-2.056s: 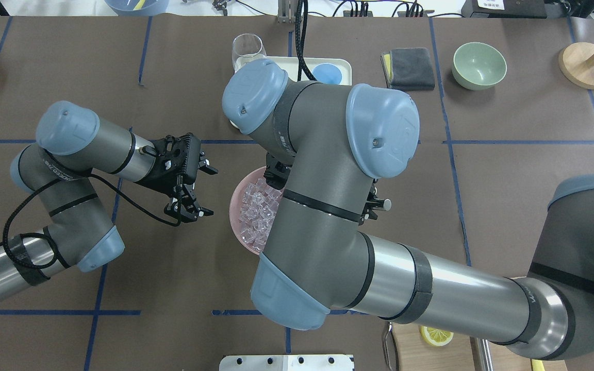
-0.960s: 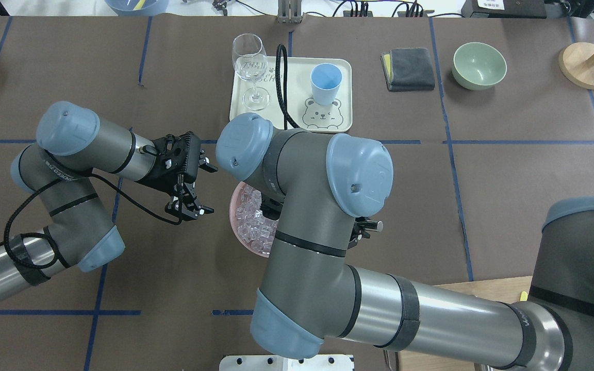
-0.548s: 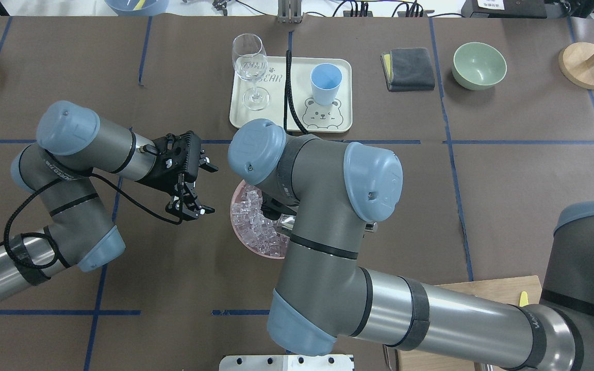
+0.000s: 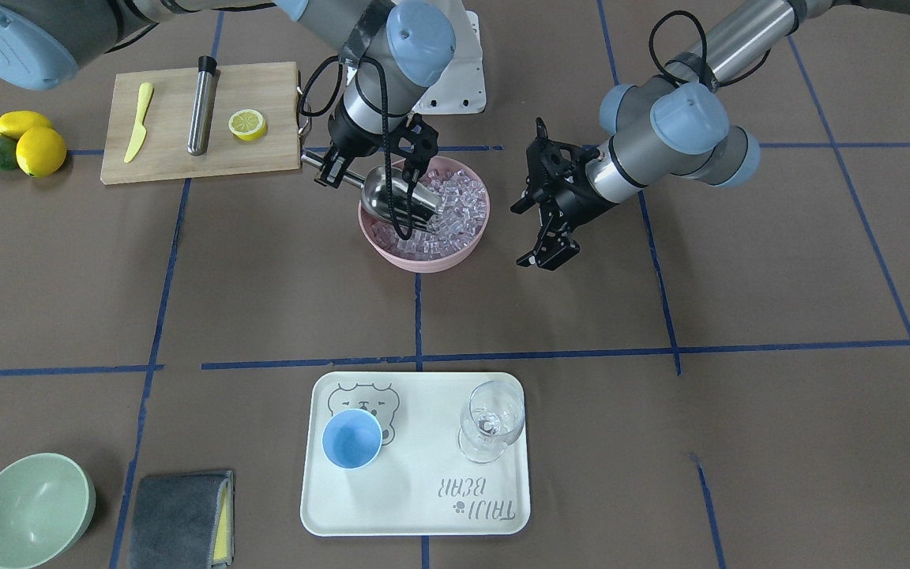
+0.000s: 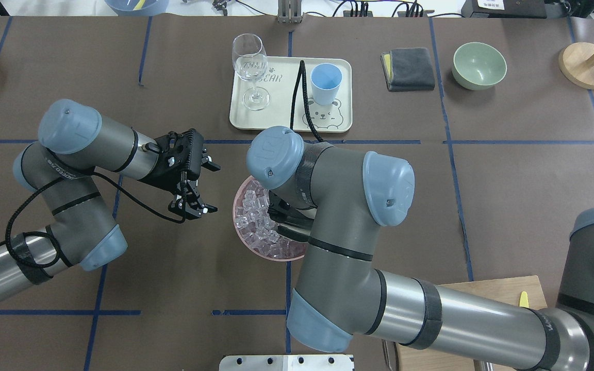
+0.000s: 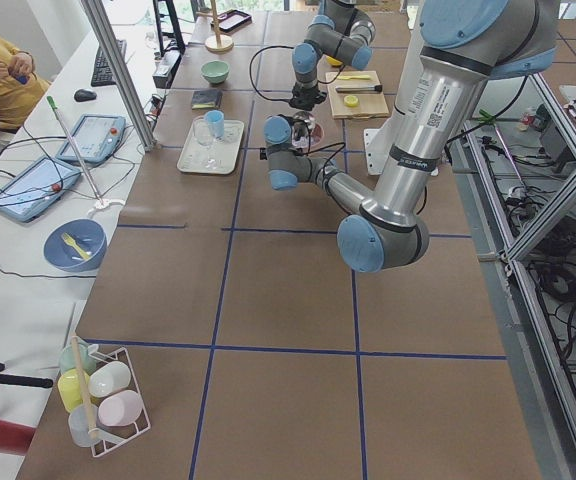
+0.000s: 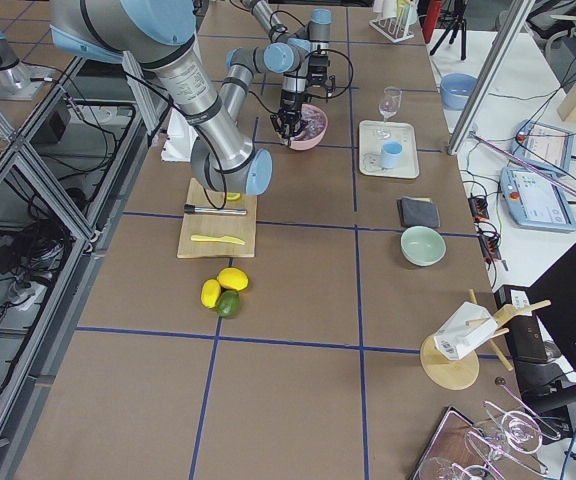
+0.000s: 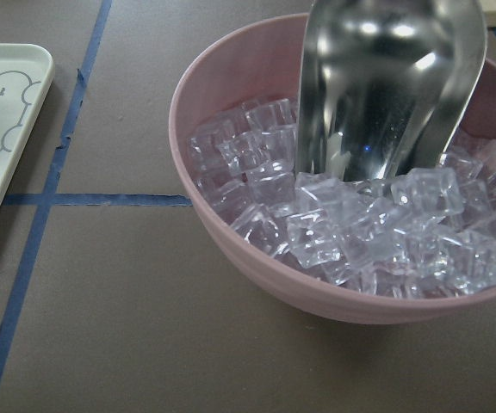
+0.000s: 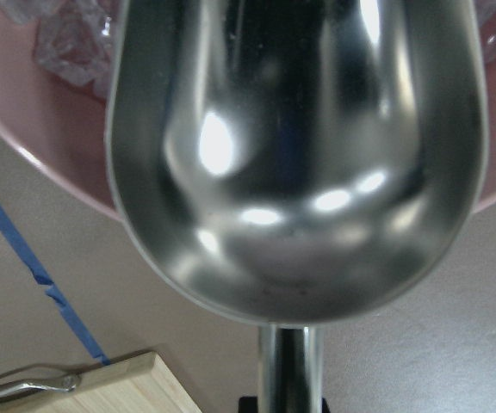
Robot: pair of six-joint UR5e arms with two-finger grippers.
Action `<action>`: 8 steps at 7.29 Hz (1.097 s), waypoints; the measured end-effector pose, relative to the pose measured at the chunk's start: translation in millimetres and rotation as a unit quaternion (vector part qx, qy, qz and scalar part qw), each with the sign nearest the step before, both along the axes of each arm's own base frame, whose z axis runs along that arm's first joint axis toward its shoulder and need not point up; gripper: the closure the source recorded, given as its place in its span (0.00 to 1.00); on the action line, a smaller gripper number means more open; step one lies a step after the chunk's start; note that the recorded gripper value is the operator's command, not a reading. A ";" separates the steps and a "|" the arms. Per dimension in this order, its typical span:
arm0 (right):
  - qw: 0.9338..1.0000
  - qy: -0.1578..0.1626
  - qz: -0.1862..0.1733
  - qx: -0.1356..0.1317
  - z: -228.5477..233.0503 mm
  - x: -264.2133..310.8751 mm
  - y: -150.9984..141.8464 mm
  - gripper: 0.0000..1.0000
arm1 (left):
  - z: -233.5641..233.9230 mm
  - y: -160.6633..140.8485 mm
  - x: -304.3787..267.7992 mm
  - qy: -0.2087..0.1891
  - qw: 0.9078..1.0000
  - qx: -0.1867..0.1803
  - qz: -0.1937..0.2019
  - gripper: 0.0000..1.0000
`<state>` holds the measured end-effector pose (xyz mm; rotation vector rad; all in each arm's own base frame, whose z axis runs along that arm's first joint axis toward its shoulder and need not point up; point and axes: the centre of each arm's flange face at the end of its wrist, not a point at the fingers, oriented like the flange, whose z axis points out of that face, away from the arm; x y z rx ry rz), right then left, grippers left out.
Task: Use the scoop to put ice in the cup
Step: 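Drag the scoop through the ice with the right gripper to fill it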
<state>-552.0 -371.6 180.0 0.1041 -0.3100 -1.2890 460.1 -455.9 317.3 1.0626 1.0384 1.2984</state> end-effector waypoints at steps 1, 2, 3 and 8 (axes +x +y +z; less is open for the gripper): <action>1.000 -0.010 0.001 -0.004 3.1 -0.3 -1.8 1.00 | -0.5 0.0 0.0 0.000 1.000 0.000 0.000 0.00; 1.000 -0.024 0.002 -0.013 12.2 1.0 -4.5 1.00 | -1.2 0.1 -0.4 0.001 1.000 0.000 -0.001 0.00; 0.999 -0.041 0.004 -0.021 25.4 3.6 -6.9 1.00 | -1.9 -0.3 -1.2 0.001 1.000 0.000 -0.001 0.00; 0.996 -0.081 0.006 -0.034 41.7 8.2 -11.9 1.00 | -5.9 -2.6 -7.2 0.004 1.000 0.001 -0.006 0.00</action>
